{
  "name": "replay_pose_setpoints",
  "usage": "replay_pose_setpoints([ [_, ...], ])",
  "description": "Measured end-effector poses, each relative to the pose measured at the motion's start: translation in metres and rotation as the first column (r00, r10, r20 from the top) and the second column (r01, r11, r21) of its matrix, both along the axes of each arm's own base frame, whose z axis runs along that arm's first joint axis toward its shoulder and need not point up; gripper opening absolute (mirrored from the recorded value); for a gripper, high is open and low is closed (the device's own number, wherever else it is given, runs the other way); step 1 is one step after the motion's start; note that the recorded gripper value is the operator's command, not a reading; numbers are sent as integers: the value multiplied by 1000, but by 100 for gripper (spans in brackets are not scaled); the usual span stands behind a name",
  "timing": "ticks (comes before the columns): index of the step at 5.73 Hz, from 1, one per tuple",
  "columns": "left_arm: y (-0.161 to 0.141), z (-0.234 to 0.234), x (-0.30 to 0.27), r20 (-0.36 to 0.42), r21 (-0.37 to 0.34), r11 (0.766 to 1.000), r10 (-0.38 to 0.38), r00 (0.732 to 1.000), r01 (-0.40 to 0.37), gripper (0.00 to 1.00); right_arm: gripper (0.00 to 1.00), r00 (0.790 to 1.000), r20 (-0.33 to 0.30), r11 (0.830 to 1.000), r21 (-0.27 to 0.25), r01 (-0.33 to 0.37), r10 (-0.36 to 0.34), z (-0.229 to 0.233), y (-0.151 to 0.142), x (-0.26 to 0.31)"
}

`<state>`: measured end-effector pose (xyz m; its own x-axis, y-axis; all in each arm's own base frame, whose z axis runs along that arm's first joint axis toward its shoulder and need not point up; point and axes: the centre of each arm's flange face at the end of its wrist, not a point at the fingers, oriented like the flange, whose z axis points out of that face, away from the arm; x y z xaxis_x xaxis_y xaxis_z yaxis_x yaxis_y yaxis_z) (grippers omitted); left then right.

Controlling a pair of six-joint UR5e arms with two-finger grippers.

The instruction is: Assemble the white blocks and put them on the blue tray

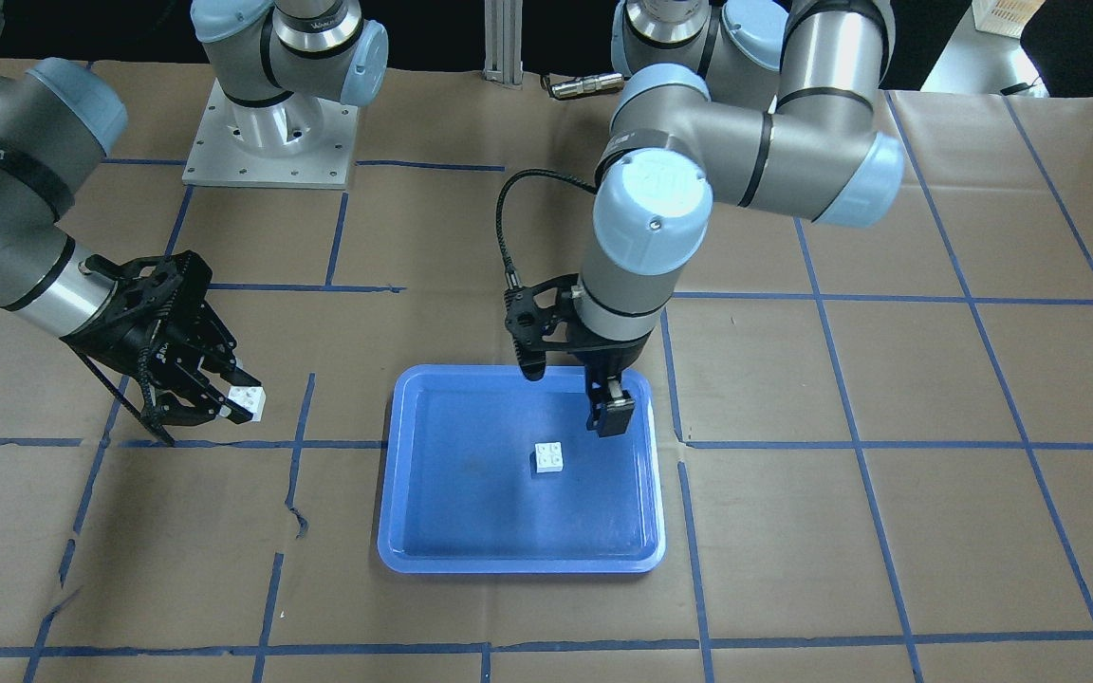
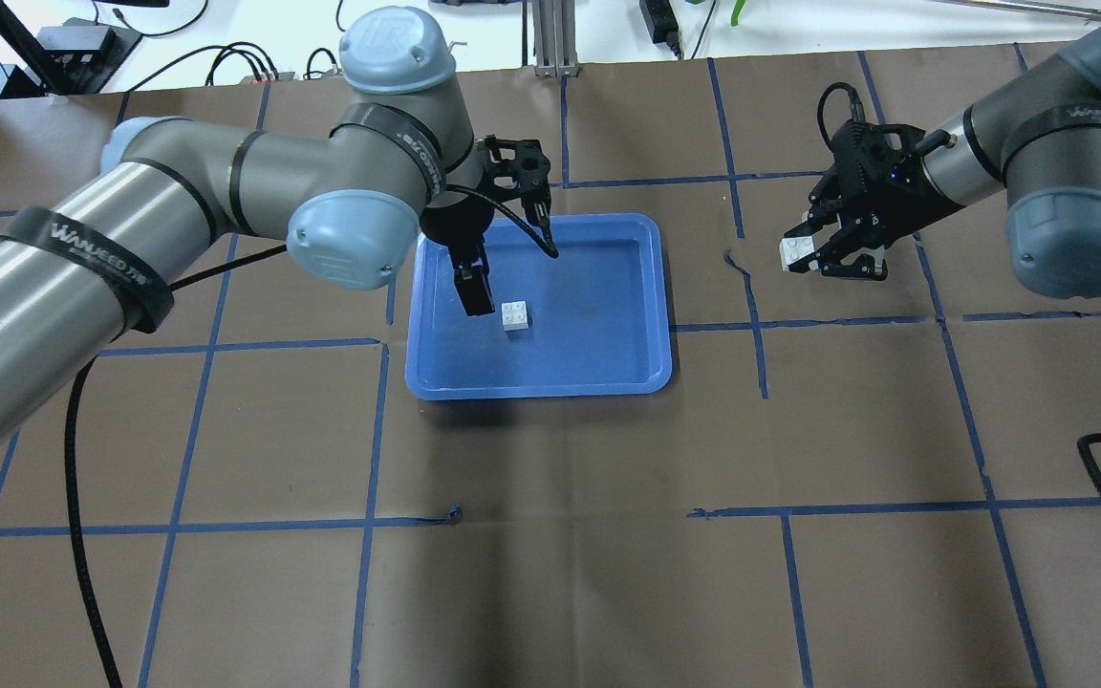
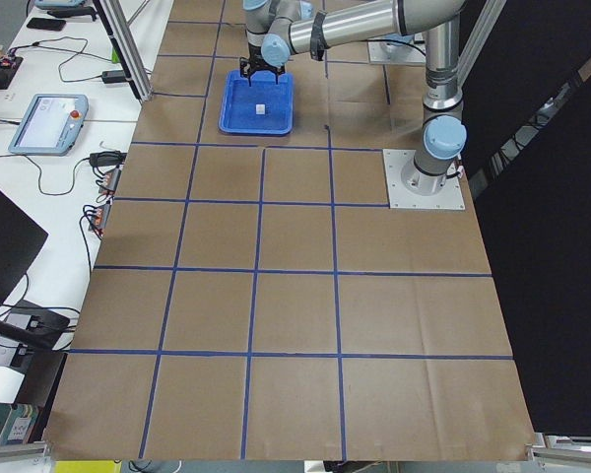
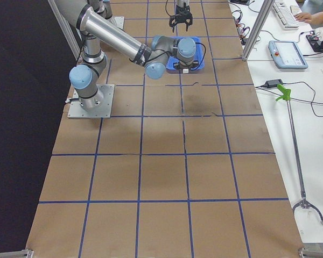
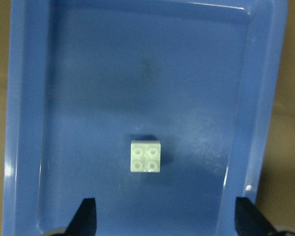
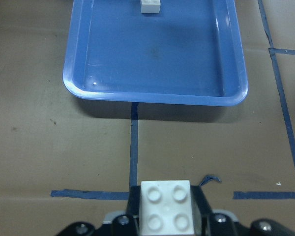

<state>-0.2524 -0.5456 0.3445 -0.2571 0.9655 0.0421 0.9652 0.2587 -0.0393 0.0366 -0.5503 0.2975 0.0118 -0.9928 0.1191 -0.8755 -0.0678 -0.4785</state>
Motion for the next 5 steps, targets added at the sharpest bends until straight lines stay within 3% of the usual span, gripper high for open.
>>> replay_pose_setpoints([
  [2,43,83,45,7,39,969,244,970,-244,100,22,1000,12,1000,12,8,-8,-20,-10,58],
  [3,62,115,53,11,35,956,292,956,-292,100,22,999,19,999,12,43,-44,-36,-16,102],
  [5,67,137,58,25,11,927,375,927,-375,100,22,995,46,996,4,86,-86,-66,-16,180],
])
